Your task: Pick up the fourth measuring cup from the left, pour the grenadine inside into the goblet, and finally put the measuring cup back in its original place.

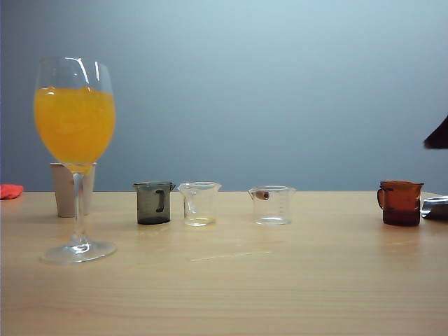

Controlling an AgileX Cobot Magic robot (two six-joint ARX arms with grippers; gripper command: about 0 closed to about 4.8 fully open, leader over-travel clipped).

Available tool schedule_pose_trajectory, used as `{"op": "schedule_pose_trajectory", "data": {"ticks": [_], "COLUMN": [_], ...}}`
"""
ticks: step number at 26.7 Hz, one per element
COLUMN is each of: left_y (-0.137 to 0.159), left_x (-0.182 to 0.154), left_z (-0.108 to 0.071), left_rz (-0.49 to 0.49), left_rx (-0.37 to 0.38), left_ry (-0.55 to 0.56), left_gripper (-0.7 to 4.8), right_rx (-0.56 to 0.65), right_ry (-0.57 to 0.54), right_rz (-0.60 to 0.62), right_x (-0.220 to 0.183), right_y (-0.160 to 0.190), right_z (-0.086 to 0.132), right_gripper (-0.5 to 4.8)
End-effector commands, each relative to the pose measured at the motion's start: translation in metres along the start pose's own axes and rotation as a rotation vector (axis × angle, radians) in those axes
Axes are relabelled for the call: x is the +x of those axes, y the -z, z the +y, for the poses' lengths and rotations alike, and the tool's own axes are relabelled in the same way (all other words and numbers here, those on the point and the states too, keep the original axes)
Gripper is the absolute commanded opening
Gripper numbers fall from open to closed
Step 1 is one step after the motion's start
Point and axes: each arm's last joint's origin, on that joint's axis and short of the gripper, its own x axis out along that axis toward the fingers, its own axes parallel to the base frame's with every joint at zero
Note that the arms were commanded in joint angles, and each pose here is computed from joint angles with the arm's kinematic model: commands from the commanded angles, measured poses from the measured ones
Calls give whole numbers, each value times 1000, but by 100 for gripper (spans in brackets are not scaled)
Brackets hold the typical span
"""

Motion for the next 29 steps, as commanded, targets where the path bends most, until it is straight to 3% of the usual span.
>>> {"op": "schedule_pose_trajectory", "data": {"ticks": [1,5,20,29], "left_y": [-4,-4,-4,-3], "left_x": [-1,1,1,5], "left_z": [-1,0,0,1], "left_rz": [-28,-23,-22,-12], "left_rx": [8,6,6,2], "left_ry": [1,-2,-1,2], "left_gripper": [-5,-5,-5,-5], "right_rx": [-21,2,7,-52], "right_ry": [-15,-40,-151,-175], "right_rz": [19,63,53,62], "right_x": [6,14,55,74], "right_y": [6,20,39,40], "right_z": [-2,-4,-20,-14], "right_gripper": [479,479,479,479]}}
